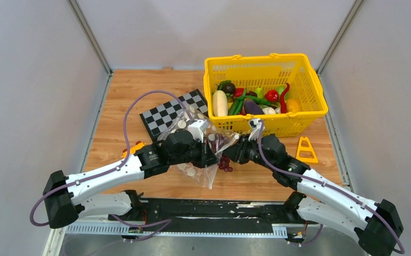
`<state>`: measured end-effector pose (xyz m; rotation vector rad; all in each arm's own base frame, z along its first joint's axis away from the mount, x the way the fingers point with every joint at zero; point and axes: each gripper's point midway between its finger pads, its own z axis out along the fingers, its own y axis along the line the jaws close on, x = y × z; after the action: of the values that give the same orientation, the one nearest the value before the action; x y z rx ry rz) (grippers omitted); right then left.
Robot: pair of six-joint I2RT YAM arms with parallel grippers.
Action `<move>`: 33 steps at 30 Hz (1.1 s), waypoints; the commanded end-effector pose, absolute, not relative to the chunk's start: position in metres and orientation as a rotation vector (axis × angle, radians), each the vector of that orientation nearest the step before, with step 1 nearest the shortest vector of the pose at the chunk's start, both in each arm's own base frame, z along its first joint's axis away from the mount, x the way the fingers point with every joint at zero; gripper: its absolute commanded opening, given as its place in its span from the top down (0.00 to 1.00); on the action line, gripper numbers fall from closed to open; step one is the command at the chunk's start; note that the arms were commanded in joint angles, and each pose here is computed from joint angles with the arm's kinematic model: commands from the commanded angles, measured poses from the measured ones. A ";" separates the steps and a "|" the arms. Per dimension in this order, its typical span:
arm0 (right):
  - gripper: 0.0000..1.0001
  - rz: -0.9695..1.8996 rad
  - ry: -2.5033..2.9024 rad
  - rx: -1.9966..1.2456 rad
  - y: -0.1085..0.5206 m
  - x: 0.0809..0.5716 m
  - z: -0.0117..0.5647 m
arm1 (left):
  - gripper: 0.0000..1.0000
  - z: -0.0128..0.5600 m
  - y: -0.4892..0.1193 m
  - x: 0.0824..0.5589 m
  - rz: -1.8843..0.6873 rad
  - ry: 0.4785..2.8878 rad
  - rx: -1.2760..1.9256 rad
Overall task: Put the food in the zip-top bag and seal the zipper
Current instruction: Place the fake fruit in the zipper food storage bag.
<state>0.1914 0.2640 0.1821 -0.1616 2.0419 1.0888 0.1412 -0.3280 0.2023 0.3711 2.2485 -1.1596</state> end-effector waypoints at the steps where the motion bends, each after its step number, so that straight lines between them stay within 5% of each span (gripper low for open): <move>1: 0.93 1.319 1.931 -0.089 0.275 0.182 0.228 | 1.00 0.187 -0.327 0.135 -1.105 2.242 0.474; 17: 0.92 1.493 1.990 0.251 0.264 0.191 0.230 | 1.00 0.165 -0.341 0.118 -0.956 2.225 0.601; 25: 0.90 1.253 2.133 0.173 0.263 0.192 0.195 | 1.00 0.201 -0.362 0.106 -1.185 2.102 0.495; 33: 0.79 1.076 2.219 -0.148 0.267 0.179 0.185 | 1.00 0.211 -0.338 0.126 -1.103 2.049 0.340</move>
<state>0.1738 0.2656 0.1556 0.0263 2.3077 1.1367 0.1148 -0.3441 0.1923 0.4578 2.1195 -1.0957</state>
